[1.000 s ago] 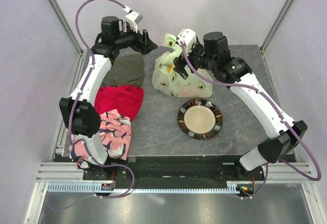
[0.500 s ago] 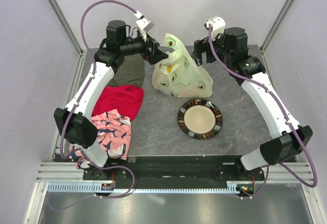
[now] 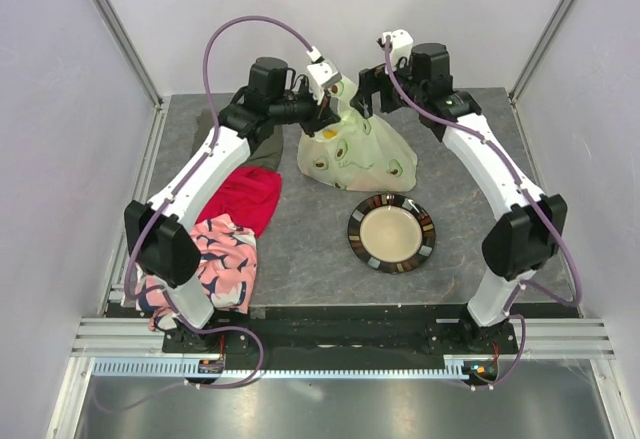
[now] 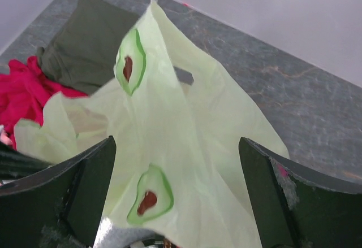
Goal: Take the fake fruits out of the plastic bag
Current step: Adjust the plastic bag at the center of the board.
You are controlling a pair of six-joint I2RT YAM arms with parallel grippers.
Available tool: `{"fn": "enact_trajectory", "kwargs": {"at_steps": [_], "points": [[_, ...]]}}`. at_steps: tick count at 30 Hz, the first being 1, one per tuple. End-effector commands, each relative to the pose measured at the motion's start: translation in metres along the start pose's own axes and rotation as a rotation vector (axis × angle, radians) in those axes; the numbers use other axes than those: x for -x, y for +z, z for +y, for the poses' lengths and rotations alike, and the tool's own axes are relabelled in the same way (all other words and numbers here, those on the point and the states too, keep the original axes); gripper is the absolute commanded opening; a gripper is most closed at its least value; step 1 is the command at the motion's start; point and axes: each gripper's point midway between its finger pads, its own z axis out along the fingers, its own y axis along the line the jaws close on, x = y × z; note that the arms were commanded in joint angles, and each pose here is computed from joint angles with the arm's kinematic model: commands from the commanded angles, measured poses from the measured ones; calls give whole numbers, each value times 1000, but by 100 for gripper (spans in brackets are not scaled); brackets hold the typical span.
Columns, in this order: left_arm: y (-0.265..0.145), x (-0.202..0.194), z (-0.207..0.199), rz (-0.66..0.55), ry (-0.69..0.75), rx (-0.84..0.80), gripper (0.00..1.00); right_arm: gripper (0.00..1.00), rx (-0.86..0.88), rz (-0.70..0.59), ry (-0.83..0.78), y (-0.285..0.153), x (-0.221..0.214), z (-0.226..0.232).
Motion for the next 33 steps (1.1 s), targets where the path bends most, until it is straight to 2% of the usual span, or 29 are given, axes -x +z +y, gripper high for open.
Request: {"fn": "enact_trajectory", "kwargs": {"at_steps": [1, 3, 5, 6, 7, 8, 10, 11, 12, 13, 14, 16, 17, 18, 19, 20, 23, 26, 29, 33], "points": [[-29, 3, 2, -10, -82, 97, 2, 98, 95, -123, 27, 29, 39, 14], [-38, -5, -5, -3, -131, 115, 2, 98, 129, -146, 14, 39, 50, 26], [-48, -11, -3, 5, -167, 169, 2, 98, 138, -128, -9, 61, 42, 35], [-54, -11, -2, 0, -215, 199, 2, 92, 138, -155, -27, 63, 53, 37], [-61, -12, 3, -2, -245, 237, 2, 87, 165, -130, -29, 77, 43, 43], [-65, -17, 4, 2, -273, 246, 2, 68, 192, -128, -33, 82, 43, 47], [-79, -12, 7, -22, -313, 295, 2, 49, 165, -146, -33, 88, 52, 44], [-82, -9, 9, -32, -329, 313, 2, 35, 151, -162, -42, 88, 59, 42], [-82, -9, 14, -33, -344, 329, 2, 26, 140, -164, -47, 88, 59, 40], [-84, -5, 20, -43, -357, 348, 2, 21, 127, -168, -55, 87, 61, 35], [-83, -4, 23, -48, -381, 351, 2, 8, 115, -172, -57, 85, 63, 30], [-79, -2, 28, -41, -395, 334, 2, 6, 118, -197, -48, 73, 75, 26], [-78, -2, 29, -40, -414, 336, 2, 9, 124, -207, -50, 68, 79, 27], [-78, -5, 30, -35, -436, 340, 2, 17, 152, -218, -67, 63, 84, 34], [-79, -6, 30, -35, -453, 334, 2, 32, 176, -235, -84, 54, 91, 41], [-81, -7, 28, -36, -483, 334, 2, 62, 200, -240, -97, 51, 93, 46], [-88, -16, 22, -29, -521, 338, 2, 83, 230, -201, -141, 56, 78, 61], [-94, -27, 20, -20, -540, 349, 2, 88, 242, -114, -131, 72, 44, 70], [-95, -36, 20, -10, -554, 356, 2, 88, 256, -56, -126, 81, 19, 77], [-96, -43, 30, -2, -572, 374, 2, 89, 280, -50, -124, 75, 20, 86]]}}
